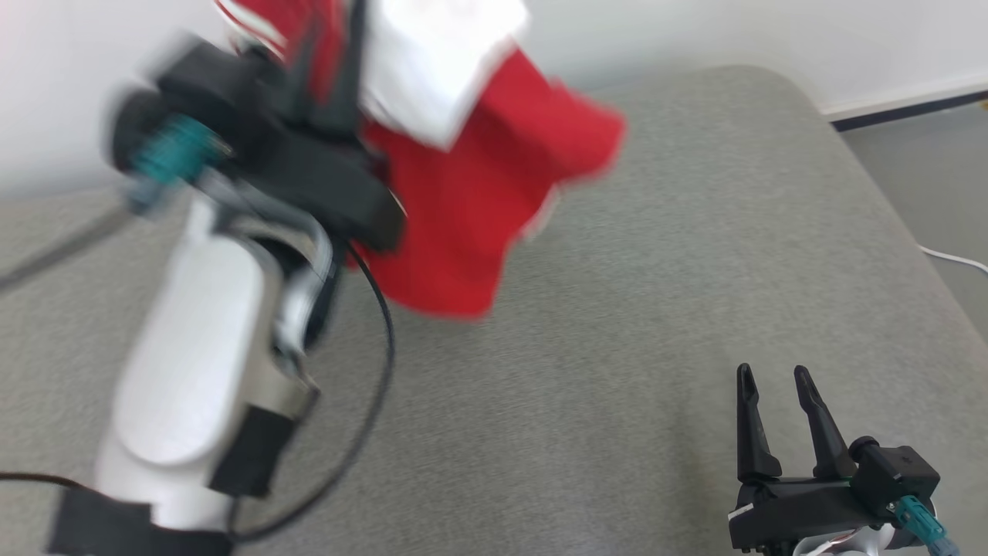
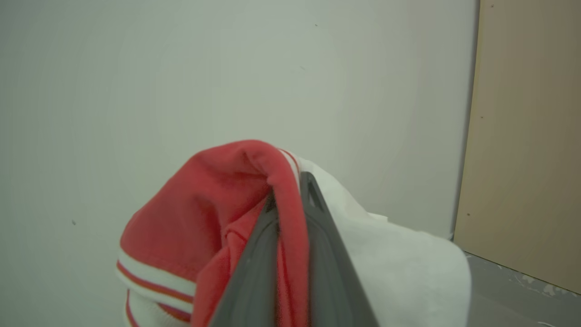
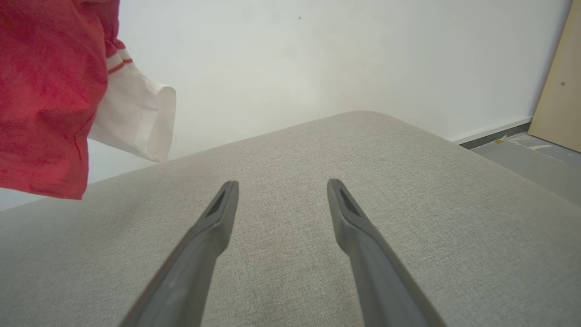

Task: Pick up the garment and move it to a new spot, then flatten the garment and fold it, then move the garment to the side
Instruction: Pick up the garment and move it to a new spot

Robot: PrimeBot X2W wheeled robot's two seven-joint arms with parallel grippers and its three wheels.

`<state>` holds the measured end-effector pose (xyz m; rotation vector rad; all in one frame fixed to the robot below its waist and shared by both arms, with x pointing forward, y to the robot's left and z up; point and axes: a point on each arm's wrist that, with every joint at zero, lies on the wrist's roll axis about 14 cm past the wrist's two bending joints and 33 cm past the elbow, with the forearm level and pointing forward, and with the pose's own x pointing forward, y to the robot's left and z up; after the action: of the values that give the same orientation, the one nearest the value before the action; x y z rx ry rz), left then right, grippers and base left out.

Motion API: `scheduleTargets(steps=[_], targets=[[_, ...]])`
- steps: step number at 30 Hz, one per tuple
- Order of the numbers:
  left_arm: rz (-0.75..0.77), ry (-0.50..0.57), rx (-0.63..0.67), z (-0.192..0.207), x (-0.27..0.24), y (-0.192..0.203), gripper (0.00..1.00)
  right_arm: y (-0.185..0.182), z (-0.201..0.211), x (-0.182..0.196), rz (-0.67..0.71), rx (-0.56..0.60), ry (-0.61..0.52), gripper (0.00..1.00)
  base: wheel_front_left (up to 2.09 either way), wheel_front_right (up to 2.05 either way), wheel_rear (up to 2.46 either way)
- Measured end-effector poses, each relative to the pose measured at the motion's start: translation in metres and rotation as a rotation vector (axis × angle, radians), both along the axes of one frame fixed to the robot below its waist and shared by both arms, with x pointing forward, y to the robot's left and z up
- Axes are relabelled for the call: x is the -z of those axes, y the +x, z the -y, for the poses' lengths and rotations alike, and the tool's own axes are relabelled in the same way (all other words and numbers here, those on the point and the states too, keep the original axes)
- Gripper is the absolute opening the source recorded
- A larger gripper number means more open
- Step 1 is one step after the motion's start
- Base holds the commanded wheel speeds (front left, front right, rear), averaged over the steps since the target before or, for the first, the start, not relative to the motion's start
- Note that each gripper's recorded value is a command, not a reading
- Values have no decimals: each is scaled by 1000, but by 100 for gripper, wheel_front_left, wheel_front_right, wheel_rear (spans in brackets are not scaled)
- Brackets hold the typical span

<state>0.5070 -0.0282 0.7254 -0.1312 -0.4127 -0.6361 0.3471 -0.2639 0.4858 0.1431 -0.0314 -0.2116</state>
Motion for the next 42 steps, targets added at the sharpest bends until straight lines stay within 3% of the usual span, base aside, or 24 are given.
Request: scheduleTargets(steps=[8, 14, 15, 16, 17, 18, 28, 42], targets=[[-286, 62, 109, 47, 119, -24, 0, -14, 12, -3, 4, 41, -9, 100, 0, 0, 0], [-542, 162, 53, 29, 226, -45, 0, -11, 2, -1, -3, 9, -10, 100, 0, 0, 0], [-573, 173, 54, 27, 238, -50, 24, -10, 0, -1, -2, 3, -10, 100, 0, 0, 0], [-592, 185, 54, 25, 247, -55, 24, -9, -2, -1, -2, -4, -9, 100, 0, 0, 0], [-590, 196, 54, 25, 251, -58, 82, -9, -4, -1, -1, -9, -8, 100, 0, 0, 0], [-574, 183, 51, 24, 248, -58, 100, -8, -5, -1, 0, -14, -7, 100, 0, 0, 0], [-375, 44, -46, -6, 181, -53, 100, -11, -23, 2, 0, -65, 9, 100, 0, 0, 0], [-242, 100, -423, -158, 168, -83, 100, 3, -56, -15, 57, -177, -6, 100, 0, 0, 0]])
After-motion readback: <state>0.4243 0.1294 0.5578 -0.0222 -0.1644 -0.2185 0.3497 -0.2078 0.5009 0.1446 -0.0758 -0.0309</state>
